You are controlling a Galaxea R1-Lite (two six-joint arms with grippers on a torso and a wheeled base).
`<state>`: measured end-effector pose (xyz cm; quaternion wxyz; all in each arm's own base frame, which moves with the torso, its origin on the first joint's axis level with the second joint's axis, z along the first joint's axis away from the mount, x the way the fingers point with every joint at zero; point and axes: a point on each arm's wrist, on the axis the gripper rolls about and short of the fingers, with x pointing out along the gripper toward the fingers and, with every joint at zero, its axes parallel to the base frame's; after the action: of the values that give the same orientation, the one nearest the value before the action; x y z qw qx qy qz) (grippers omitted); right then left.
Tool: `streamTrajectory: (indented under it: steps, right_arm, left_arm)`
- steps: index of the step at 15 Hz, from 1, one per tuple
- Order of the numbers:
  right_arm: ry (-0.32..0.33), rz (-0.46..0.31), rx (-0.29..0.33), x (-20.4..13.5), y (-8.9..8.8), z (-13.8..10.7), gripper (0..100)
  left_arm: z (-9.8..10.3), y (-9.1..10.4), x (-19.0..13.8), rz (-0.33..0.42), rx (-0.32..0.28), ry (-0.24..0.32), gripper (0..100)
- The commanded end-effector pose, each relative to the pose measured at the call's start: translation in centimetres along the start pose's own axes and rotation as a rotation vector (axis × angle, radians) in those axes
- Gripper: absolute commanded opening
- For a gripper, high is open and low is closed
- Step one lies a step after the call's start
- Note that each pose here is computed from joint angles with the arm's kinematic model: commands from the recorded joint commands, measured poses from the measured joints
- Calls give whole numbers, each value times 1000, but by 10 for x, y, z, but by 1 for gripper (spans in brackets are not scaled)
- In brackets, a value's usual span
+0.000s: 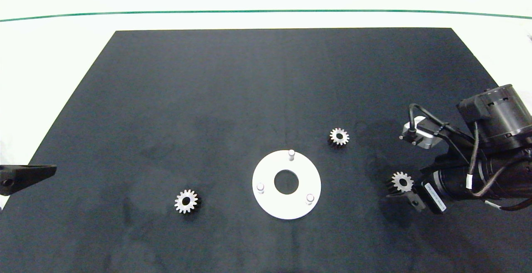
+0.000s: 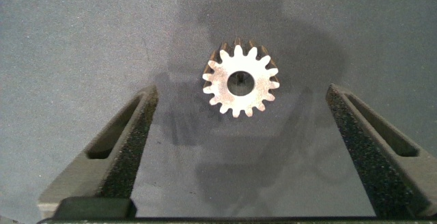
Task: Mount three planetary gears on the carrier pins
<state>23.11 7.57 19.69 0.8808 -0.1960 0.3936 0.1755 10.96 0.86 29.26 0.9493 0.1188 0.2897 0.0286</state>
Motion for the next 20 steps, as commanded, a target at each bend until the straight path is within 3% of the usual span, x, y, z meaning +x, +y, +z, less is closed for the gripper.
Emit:
streamTrajectory:
  steps: [1, 20]
  right_arm:
    - [9, 1, -2, 2, 0, 0, 93]
    - [18, -6, 17, 7, -4, -2, 55]
  left_arm:
    - [-1, -1, -4, -2, 4, -8, 100]
    - [-4, -2, -11, -7, 10, -30, 100]
